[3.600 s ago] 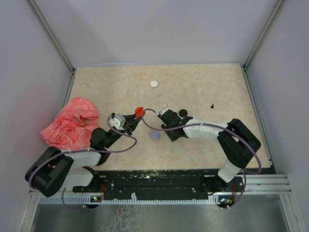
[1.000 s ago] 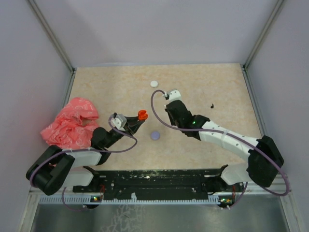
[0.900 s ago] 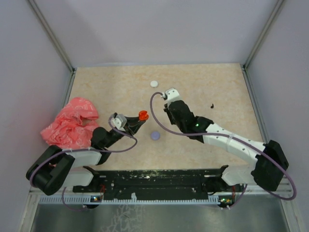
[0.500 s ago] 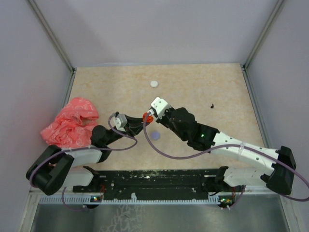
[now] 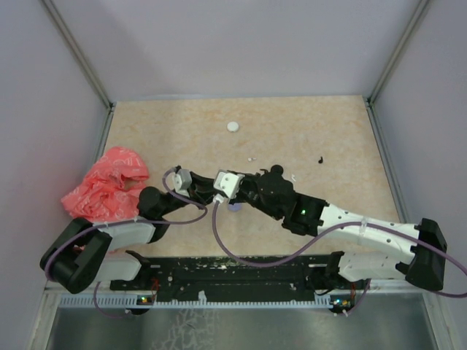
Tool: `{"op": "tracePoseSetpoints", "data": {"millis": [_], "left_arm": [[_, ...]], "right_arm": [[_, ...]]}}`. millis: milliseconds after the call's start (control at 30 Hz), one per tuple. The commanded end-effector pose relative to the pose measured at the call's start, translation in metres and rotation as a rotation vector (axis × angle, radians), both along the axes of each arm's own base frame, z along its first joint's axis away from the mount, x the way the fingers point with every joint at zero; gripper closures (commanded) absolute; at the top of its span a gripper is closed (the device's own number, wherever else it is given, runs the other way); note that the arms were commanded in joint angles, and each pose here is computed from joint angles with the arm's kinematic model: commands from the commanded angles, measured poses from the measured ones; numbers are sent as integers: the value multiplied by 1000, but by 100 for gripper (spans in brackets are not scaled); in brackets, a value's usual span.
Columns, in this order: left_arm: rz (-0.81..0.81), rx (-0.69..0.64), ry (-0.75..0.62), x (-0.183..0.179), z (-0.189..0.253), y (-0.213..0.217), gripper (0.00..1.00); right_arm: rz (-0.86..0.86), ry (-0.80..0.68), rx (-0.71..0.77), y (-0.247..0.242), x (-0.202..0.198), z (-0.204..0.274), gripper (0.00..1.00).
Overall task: Insert the wireless bluetooth earbuds into the charging case
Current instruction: Place the earbud in the charging case.
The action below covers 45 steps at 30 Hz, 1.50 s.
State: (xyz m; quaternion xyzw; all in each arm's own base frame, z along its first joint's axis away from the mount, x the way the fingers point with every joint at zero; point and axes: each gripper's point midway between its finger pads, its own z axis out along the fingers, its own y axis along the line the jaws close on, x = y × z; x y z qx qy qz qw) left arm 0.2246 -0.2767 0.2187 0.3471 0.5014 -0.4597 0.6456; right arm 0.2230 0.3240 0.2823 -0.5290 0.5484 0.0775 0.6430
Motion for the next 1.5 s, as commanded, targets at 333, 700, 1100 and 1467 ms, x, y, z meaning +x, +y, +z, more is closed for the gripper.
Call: {"op": "tracePoseSetpoints", "data": {"millis": [333, 700, 1100, 1467], "left_arm": [[-95, -73, 32, -11, 21, -9, 100], [-90, -71, 27, -11, 21, -8, 100], [-71, -80, 49, -7, 24, -7, 100], [-45, -66, 68, -1, 21, -7, 100]], "right_arm": [[9, -180, -64, 5, -3, 8, 91], [-17, -206, -124, 4, -2, 0, 91], [31, -188, -172, 13, -10, -14, 90], [116, -148, -191, 21, -25, -19, 83]]}}
